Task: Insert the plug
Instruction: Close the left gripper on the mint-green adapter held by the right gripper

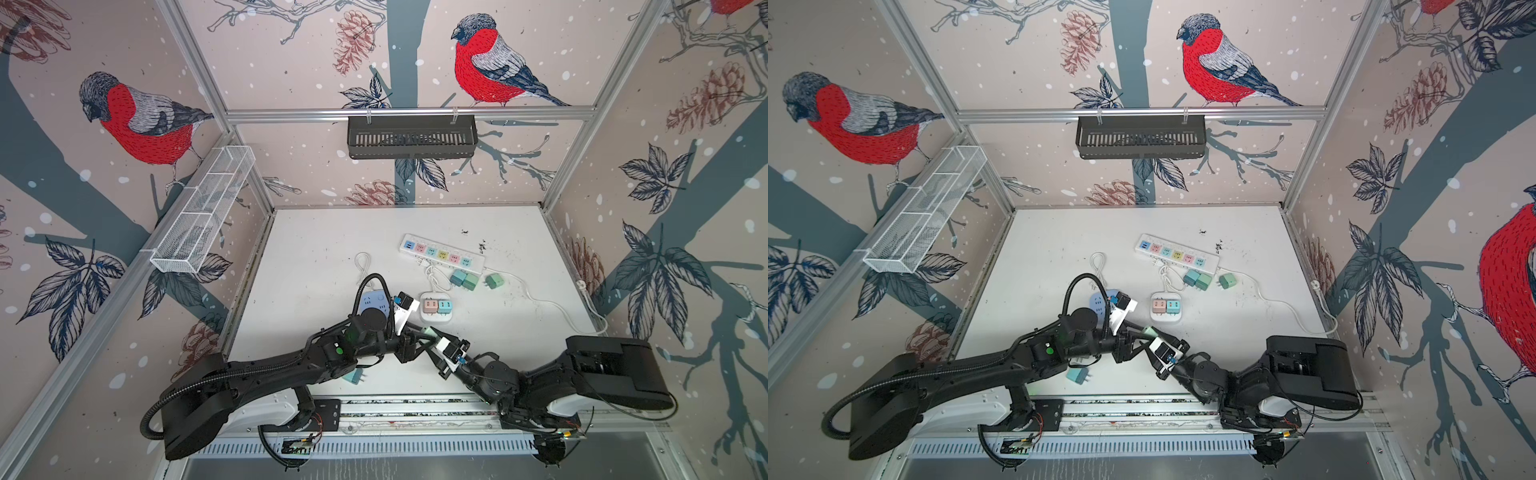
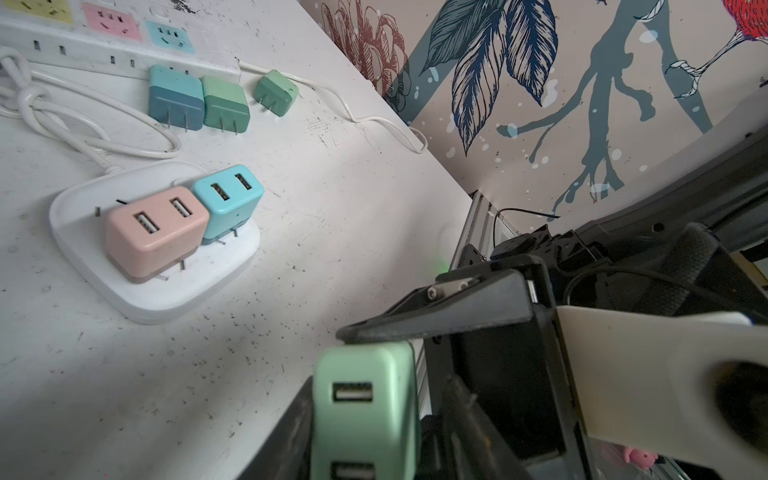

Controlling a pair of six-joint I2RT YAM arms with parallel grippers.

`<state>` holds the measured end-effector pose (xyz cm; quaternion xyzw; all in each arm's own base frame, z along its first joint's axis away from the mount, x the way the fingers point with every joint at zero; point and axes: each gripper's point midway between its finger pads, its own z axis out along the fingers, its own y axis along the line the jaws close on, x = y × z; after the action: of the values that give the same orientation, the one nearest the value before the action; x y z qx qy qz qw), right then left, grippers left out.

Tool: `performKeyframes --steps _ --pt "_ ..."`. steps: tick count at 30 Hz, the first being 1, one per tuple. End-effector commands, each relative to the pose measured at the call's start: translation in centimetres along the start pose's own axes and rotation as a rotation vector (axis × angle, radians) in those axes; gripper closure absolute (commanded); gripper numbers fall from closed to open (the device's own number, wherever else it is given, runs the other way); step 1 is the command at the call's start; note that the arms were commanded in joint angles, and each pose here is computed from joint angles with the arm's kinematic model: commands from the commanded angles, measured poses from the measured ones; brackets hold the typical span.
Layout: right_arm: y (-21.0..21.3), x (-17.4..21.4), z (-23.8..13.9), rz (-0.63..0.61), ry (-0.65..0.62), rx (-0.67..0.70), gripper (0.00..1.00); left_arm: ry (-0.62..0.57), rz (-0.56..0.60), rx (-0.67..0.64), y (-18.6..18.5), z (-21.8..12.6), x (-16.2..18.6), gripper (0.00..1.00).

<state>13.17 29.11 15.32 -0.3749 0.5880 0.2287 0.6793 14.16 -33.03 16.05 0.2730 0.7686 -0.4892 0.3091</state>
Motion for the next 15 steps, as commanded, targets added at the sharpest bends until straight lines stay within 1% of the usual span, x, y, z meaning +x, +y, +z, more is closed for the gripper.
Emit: performKeyframes --steps 1,4,5,6,7,9,10,11,13,15 --pt "0.1 -0.7 0.0 0.031 -0.028 -0.007 0.99 -0.050 0.028 0.079 -1.7 -0.1 -1.4 0.70" --pt "0.2 -0.8 0.1 0.032 -0.029 -0.012 0.99 -0.042 0.037 0.076 -1.6 0.2 -1.3 0.86" --pt "0.2 -0.7 0.1 0.031 -0.027 -0.013 0.98 -0.040 0.041 0.074 -1.6 0.3 -1.3 0.90" --pt "0.2 -0.7 0.2 0.032 -0.025 -0.007 0.96 -0.041 0.047 0.069 -1.5 0.4 -1.4 0.92" --pt "0.0 -0.6 0.3 0.034 -0.020 0.005 0.88 -0.046 0.058 0.063 -1.4 0.4 -1.5 0.94" --pt "-0.5 -0.4 0.4 0.045 -0.011 0.039 0.66 -0.054 0.082 0.026 -0.8 0.5 -1.7 0.95" --pt "-0.9 -0.3 0.3 0.058 -0.010 0.062 0.56 -0.051 0.091 -0.015 -0.2 0.5 -2.0 0.96" --pt "-1.3 -0.2 0.2 0.068 -0.007 0.085 0.48 -0.056 0.104 -0.045 0.2 0.5 -2.2 1.00" --pt "-2.6 0.0 0.0 0.090 -0.001 0.154 0.34 -0.066 0.129 -0.116 1.2 0.3 -2.9 1.00" --pt "-3.2 0.1 -0.1 0.099 0.003 0.184 0.25 -0.077 0.150 -0.169 2.0 -0.1 -3.8 1.00"
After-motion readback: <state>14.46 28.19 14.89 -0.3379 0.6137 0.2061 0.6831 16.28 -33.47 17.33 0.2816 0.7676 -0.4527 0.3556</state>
